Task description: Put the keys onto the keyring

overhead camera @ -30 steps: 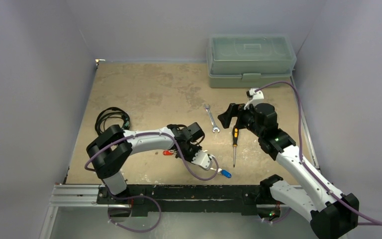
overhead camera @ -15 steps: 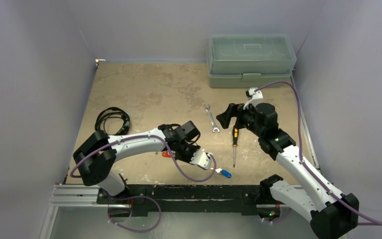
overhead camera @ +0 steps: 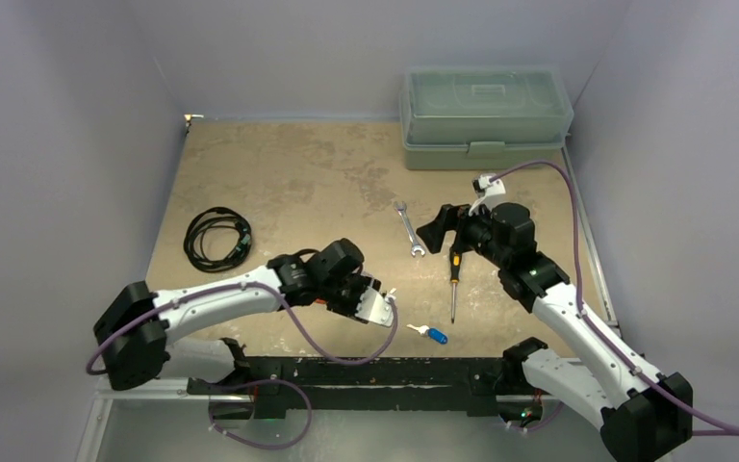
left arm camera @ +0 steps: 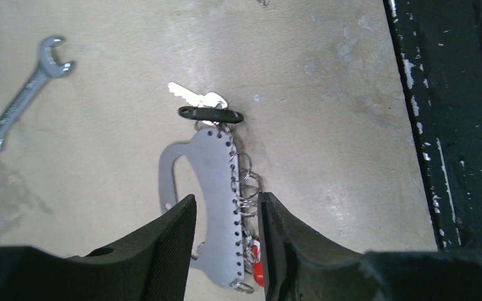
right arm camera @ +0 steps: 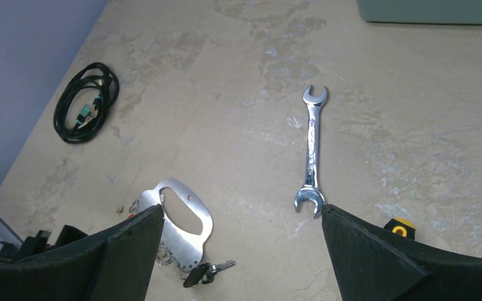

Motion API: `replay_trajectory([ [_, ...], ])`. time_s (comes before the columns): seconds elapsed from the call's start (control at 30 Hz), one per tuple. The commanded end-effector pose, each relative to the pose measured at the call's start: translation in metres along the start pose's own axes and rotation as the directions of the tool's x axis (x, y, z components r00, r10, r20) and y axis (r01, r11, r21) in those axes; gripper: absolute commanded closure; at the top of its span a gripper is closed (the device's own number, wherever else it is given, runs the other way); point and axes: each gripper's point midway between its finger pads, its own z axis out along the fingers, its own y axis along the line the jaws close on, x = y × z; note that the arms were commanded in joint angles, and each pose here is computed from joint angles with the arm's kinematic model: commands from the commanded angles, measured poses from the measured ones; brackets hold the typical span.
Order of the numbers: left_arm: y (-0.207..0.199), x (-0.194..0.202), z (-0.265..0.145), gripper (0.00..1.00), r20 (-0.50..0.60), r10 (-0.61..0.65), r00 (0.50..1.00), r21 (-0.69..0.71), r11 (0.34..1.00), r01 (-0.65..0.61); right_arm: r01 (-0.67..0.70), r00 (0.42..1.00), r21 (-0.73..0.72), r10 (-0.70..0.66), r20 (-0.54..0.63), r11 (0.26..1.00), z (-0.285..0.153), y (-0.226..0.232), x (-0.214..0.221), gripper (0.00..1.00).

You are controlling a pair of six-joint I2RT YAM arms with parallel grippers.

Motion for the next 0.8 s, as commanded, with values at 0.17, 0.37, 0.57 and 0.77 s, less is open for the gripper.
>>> replay_trajectory([
  [0.17,0.0,0.003,0.008,0.52,-0.05,0.162,0.985,-0.171,0.971,-0.169,0.02,1.0,-0.048,-0.02,0.018,0.999,0.005,0.009,-0.008,0.01],
  [0.37,0.002,0.004,0.019,0.54,-0.061,0.175,0.983,-0.167,0.969,-0.183,0.022,0.999,-0.057,-0.02,0.028,0.998,0.002,0.011,-0.009,0.01],
  [0.57,0.0,0.009,0.029,0.59,-0.087,0.175,0.981,-0.146,0.972,-0.187,0.021,0.999,-0.06,-0.019,0.029,0.998,0.001,0.011,-0.008,0.01],
  [0.77,-0.001,0.013,0.035,0.65,-0.106,0.175,0.979,-0.131,0.973,-0.188,0.022,0.999,-0.062,-0.02,0.03,0.998,0.0,0.011,-0.007,0.01],
])
